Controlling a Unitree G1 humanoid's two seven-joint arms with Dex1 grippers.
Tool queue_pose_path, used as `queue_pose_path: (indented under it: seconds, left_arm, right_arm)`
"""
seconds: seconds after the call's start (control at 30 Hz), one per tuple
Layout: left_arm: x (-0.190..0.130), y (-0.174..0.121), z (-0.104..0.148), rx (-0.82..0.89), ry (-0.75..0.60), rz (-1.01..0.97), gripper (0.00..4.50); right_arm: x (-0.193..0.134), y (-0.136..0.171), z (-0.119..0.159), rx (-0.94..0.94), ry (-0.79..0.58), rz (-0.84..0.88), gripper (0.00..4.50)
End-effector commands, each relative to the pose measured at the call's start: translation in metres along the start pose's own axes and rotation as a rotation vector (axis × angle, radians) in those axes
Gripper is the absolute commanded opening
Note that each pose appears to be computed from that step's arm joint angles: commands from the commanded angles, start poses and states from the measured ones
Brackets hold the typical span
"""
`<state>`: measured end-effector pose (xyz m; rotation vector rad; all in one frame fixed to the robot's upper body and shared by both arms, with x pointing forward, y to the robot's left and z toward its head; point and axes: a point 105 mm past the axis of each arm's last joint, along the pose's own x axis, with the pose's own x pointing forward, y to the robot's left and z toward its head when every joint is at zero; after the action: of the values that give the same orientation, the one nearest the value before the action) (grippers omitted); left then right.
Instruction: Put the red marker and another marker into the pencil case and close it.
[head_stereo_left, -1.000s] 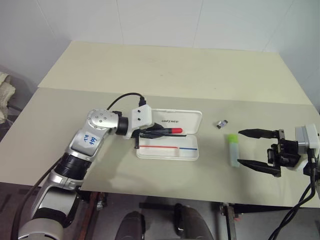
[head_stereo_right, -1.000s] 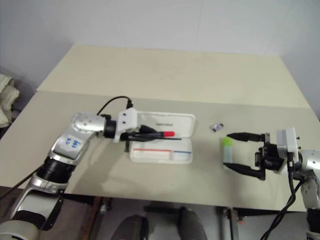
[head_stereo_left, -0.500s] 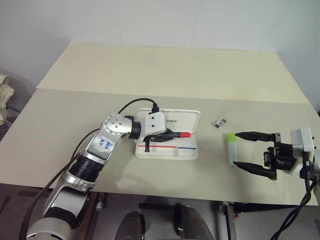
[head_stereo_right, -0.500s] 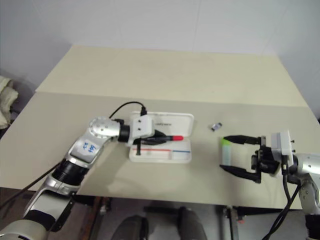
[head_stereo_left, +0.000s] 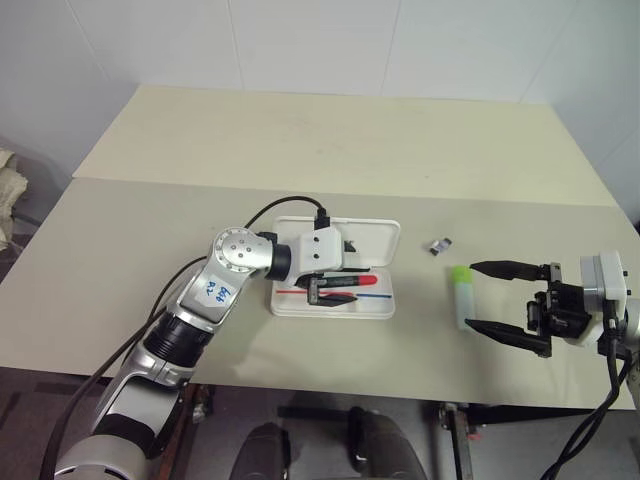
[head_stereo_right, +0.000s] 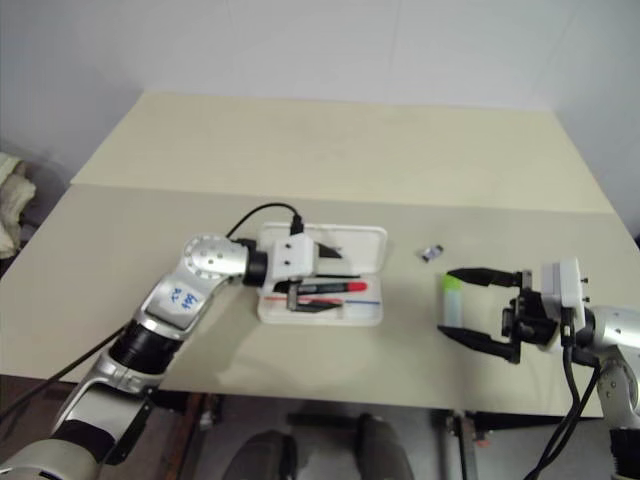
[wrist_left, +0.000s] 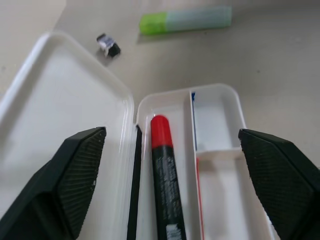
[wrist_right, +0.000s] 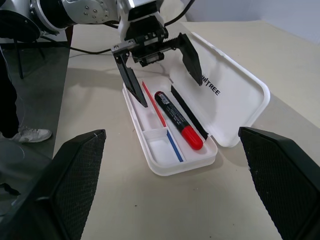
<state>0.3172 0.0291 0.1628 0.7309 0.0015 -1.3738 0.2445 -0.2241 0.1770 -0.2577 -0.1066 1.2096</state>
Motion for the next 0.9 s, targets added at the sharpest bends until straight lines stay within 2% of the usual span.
queue_pose_path:
  seconds: [0.03,0.17,0.3,0.47,0.67,0.9]
  left_arm:
    - [-0.007,-0.004,0.021,0.027,-0.071,0.005,4.46]
    - [-0.025,-0.011,0.041,-0.034,-0.209,0.009,4.46]
    - [-0.050,-0.016,0.047,-0.133,-0.326,0.044,4.46]
    - [-0.085,-0.025,0.055,-0.193,-0.516,0.087,4.46]
    - [-0.115,-0.038,0.035,-0.263,-0.587,0.067,4.46]
    - [-0.129,-0.054,0.011,-0.300,-0.546,0.036,4.46]
  right_arm:
    - [0.004,0.001,0.008,-0.031,-0.026,0.001,4.50]
    - [0.007,0.004,0.004,-0.005,-0.020,-0.057,4.50]
    - [0.009,0.007,-0.004,0.049,0.004,-0.159,4.50]
    - [0.011,0.004,-0.021,0.153,0.032,-0.388,4.50]
    - [0.009,-0.007,-0.030,0.193,0.044,-0.568,4.50]
    - [0.004,-0.017,-0.054,0.238,0.132,-0.720,4.50]
